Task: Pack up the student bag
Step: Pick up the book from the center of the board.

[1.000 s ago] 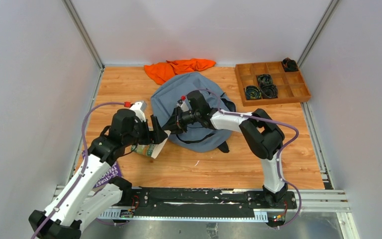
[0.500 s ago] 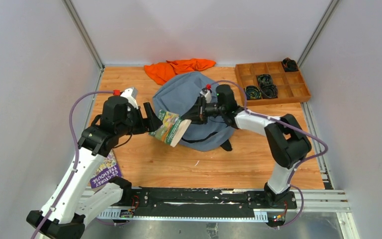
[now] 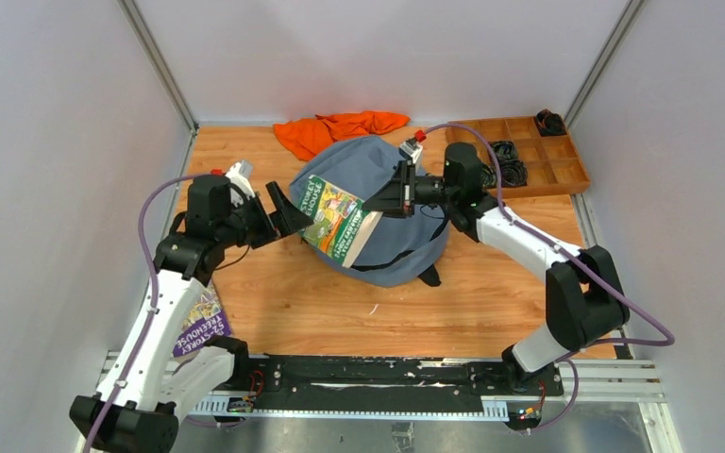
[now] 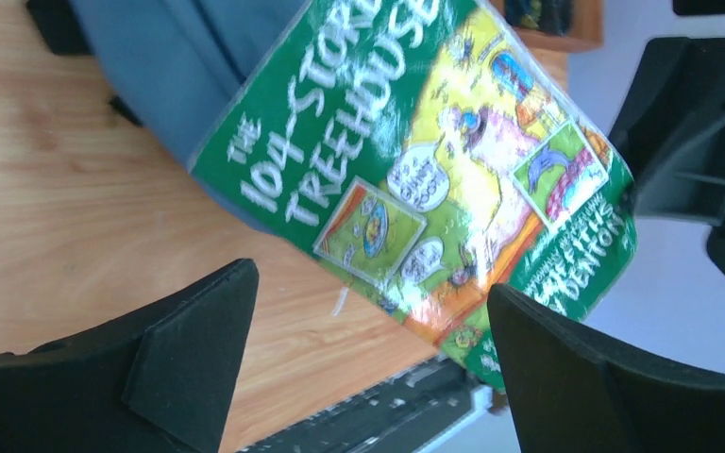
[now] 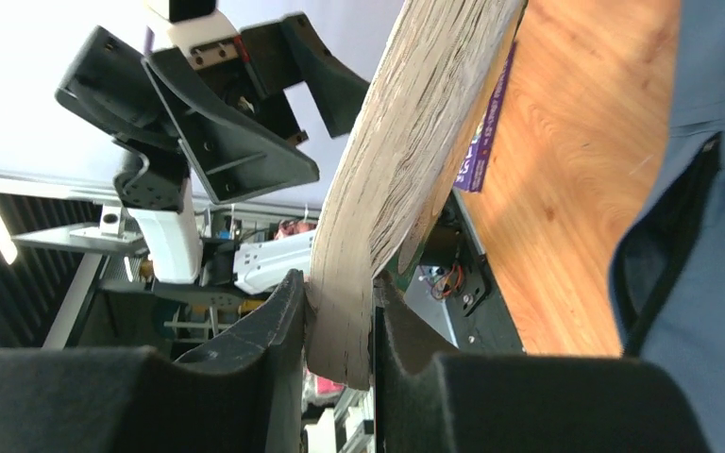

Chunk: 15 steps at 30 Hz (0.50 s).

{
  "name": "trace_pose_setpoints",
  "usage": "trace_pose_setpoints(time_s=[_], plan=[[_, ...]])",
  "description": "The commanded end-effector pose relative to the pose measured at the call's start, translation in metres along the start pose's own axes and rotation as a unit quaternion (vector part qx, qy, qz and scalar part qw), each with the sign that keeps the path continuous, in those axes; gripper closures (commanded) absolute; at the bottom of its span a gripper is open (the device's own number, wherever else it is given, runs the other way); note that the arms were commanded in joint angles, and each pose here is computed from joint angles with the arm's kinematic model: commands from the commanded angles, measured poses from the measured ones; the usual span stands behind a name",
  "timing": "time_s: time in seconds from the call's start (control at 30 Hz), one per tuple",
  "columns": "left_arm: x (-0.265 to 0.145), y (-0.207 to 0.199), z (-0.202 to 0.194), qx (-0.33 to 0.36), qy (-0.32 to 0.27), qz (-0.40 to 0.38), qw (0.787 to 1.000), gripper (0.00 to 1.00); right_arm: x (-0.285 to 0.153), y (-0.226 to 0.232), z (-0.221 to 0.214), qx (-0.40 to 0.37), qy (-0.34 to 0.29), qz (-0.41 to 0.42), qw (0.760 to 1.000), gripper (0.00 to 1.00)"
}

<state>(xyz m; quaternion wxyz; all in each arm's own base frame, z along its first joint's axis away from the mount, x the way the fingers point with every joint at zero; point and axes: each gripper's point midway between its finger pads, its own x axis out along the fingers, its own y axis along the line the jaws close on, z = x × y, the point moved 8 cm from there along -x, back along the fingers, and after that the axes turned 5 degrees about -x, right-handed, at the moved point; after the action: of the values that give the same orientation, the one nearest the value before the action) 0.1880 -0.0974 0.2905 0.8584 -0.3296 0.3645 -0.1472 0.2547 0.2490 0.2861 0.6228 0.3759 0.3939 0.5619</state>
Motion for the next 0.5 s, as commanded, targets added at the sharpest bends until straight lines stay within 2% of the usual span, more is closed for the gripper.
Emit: trace_pose_setpoints(time_s=[0.0,0.27,0.37,0.47], plan=[[0.013,-0.011,-0.007,-0.075,0.052,-0.130,0.987,0.00,-0.022,0.012,0.018,-0.043,-0.041,0.014,0.998,1.00],[0.034,-0.009,-0.007,-0.155,0.008,-0.210,0.965,0.00,-0.029,0.030,0.040,-0.064,-0.088,0.047,0.993,1.00],[0.038,-0.011,-0.005,-0.165,-0.005,-0.241,0.956,0.00,-0.033,0.032,0.042,-0.065,-0.098,0.053,0.992,1.00],[0.039,-0.010,-0.004,-0.159,-0.006,-0.244,0.957,0.00,-0.041,0.029,0.041,-0.060,-0.112,0.048,0.991,1.00]])
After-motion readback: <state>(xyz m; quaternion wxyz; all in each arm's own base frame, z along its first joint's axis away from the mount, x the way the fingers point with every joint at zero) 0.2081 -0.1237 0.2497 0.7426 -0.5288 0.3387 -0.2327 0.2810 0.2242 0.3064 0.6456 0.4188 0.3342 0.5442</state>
